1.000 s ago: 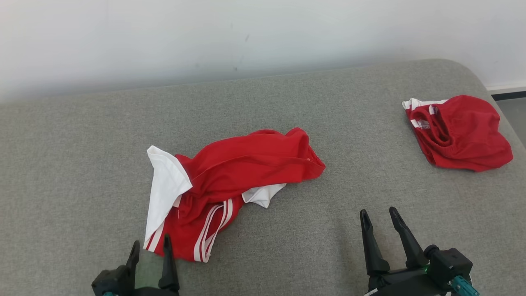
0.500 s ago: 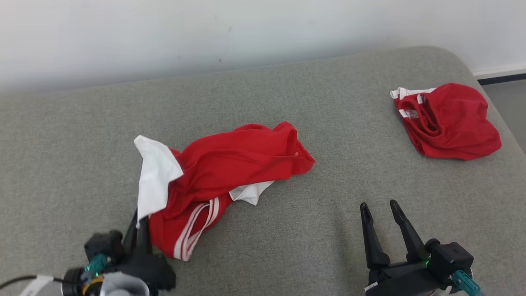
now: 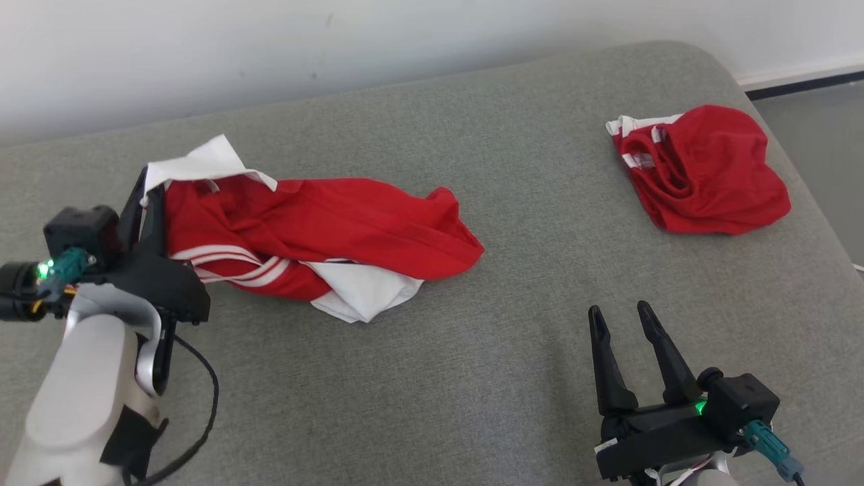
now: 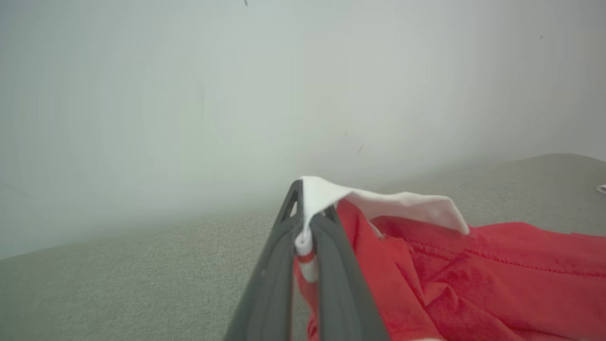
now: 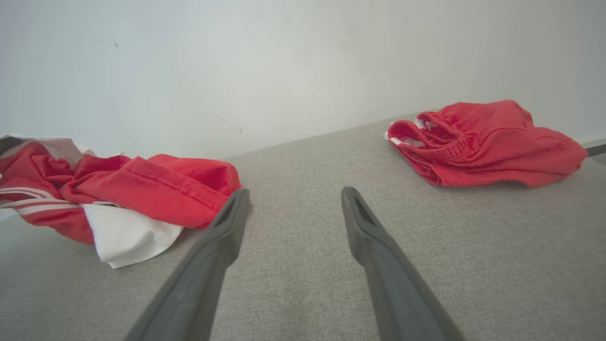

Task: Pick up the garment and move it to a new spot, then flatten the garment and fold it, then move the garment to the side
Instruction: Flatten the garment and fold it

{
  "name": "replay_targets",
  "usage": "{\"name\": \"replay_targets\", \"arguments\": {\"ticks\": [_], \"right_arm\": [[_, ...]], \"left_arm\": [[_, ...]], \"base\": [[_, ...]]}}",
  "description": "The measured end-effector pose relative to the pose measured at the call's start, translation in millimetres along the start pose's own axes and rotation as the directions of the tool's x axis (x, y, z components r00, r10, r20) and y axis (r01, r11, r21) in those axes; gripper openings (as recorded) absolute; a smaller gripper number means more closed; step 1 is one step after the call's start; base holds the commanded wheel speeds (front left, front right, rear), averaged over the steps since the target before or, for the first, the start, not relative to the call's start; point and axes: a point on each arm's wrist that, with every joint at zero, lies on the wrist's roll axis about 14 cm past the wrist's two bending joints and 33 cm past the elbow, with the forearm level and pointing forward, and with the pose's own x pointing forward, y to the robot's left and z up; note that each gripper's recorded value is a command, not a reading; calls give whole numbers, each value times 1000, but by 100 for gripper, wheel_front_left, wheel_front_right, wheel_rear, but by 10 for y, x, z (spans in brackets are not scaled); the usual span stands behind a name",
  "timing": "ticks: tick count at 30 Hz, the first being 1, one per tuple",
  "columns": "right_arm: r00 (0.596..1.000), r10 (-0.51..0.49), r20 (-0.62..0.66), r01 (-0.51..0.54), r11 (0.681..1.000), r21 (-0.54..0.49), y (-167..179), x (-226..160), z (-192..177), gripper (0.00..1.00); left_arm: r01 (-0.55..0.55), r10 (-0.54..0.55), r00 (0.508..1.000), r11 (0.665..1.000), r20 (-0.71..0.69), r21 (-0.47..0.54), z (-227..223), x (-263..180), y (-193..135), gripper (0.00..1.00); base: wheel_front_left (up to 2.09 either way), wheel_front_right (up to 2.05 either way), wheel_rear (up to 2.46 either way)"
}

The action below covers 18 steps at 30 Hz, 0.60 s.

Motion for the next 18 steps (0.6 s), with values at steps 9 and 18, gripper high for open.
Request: {"name": "replay_targets", "arguments": {"ticks": [9,18], "right_arm": [[999,-35,-15,35,999,2,-108,-31,-42,100],[1000,-15,-10,15,1000,15,-37,-28,-41,100]], "left_arm": [[27,-28,995,1000,-98,-10,-308,145,-62,100],[-70,62,995,992,-81,-108,-318,-133,106,100]], "base": [[0,0,0],[0,0,0]]}}
